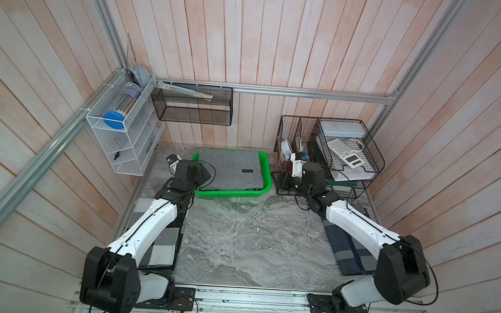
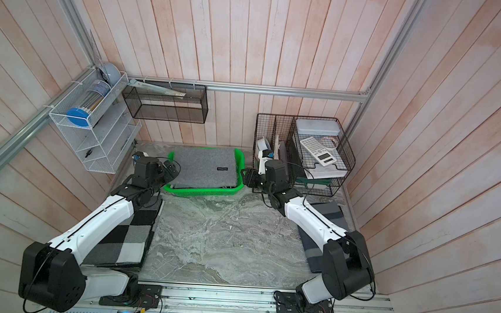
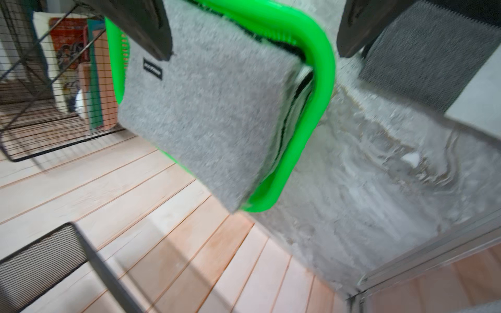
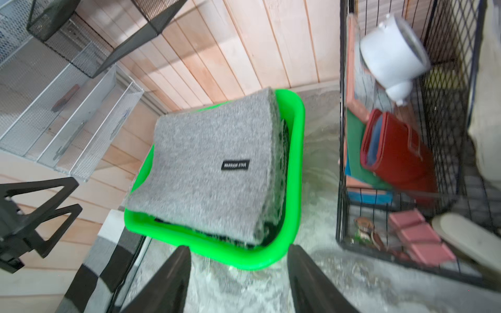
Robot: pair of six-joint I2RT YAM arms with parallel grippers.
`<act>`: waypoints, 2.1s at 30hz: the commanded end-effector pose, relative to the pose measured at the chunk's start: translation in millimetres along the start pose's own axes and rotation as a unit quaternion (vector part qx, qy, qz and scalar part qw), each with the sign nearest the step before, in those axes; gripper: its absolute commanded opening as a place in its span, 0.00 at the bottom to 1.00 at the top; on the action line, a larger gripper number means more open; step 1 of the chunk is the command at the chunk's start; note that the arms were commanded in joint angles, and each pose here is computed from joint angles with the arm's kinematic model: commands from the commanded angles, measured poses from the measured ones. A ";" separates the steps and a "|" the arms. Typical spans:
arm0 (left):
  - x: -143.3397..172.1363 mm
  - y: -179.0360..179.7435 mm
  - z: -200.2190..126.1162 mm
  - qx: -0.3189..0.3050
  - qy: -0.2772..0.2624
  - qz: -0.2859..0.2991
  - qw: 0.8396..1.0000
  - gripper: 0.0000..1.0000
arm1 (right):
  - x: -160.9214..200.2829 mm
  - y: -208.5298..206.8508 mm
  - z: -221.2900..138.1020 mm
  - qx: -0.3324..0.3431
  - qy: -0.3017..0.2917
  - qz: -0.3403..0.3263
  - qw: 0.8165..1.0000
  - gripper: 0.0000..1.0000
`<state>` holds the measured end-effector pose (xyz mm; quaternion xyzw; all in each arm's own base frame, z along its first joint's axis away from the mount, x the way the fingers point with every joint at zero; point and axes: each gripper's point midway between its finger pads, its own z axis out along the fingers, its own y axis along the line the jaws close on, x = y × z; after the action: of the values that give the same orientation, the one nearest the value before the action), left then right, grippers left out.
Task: Put the folded scarf in the basket
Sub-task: Move the scarf to the center of the board.
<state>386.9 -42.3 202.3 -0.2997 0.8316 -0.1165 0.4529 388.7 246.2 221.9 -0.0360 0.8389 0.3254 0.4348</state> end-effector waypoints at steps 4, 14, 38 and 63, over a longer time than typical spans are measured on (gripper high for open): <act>33.3 84.2 -22.3 -0.134 -0.011 -0.016 0.991 1.00 | 51.1 -22.8 -32.8 0.016 0.009 0.050 0.999 0.63; 74.2 149.1 -8.5 -0.272 0.018 0.014 0.962 0.98 | 107.5 -54.1 -55.0 0.054 0.050 0.089 0.993 0.62; 121.7 155.7 30.9 -0.267 0.099 0.041 0.958 0.71 | 128.0 -64.1 -43.4 0.070 0.087 0.098 0.989 0.61; 173.3 129.1 14.8 -0.163 0.200 0.027 0.966 0.00 | 129.9 -59.3 -48.1 0.065 0.086 0.095 0.990 0.61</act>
<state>295.2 -21.2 26.5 -0.3425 0.8994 0.0082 0.2715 295.0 198.0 105.7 0.0433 0.8953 0.2997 0.3267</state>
